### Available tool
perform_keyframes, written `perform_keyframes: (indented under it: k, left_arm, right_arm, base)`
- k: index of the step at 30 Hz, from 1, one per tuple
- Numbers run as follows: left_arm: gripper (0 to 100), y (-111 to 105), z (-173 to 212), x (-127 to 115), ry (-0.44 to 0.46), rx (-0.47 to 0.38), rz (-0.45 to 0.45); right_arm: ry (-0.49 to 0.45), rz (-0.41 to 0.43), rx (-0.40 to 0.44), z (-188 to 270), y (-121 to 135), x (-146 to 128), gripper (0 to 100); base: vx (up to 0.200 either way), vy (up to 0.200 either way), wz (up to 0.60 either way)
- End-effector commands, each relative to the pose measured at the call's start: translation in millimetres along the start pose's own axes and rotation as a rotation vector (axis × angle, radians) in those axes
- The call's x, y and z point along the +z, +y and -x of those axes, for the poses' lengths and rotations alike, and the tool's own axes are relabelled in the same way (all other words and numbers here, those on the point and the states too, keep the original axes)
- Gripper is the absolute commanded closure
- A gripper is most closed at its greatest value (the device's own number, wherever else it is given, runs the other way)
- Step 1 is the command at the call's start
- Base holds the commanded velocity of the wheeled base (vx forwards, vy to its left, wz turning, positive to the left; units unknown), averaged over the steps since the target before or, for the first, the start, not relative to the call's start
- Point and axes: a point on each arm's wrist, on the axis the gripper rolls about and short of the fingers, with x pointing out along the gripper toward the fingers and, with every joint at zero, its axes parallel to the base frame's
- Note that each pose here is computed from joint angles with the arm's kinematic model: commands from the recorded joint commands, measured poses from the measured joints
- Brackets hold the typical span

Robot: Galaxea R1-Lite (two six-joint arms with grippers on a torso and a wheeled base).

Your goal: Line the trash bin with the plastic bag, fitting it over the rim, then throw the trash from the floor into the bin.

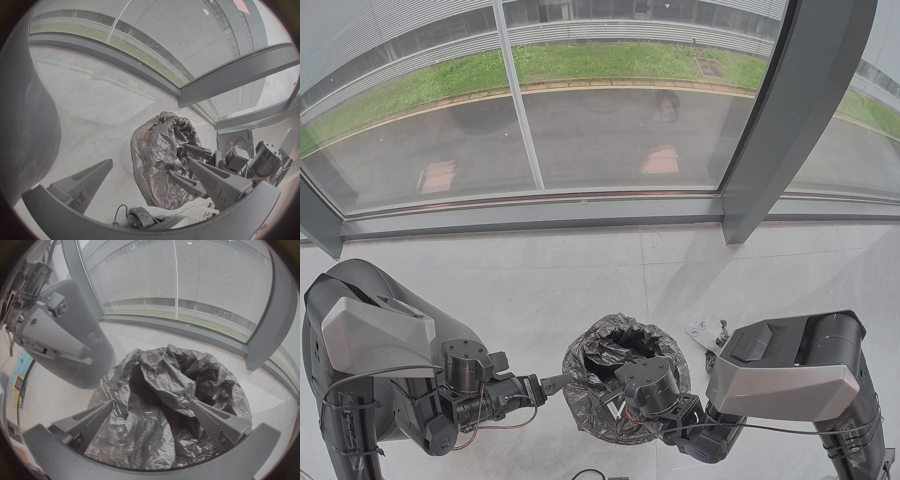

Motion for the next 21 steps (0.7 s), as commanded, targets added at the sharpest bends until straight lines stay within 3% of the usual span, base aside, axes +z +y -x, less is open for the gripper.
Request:
perform_keyframes:
  k: [1, 10, 21]
  left_arm:
    - [0, 2, -2, -1, 0.006, 0.002, 0.002]
    - [0, 4, -5, -4, 0.008, 0.002, 0.002]
    - [0, 5, -6, -6, 0.004, -0.001, 0.001]
  right_arm:
    - [0.017, -0.005, -0.022, -6, -8, -6, 0]
    - [0.046, 0.016, -0.018, -18, -4, -22, 0]
    - [0.059, -0.002, -0.008, -32, -3, -11, 0]
  base:
    - [0.0, 0.0, 0.0]
    - [0.0, 0.0, 0.0]
    - [0.0, 0.0, 0.0]
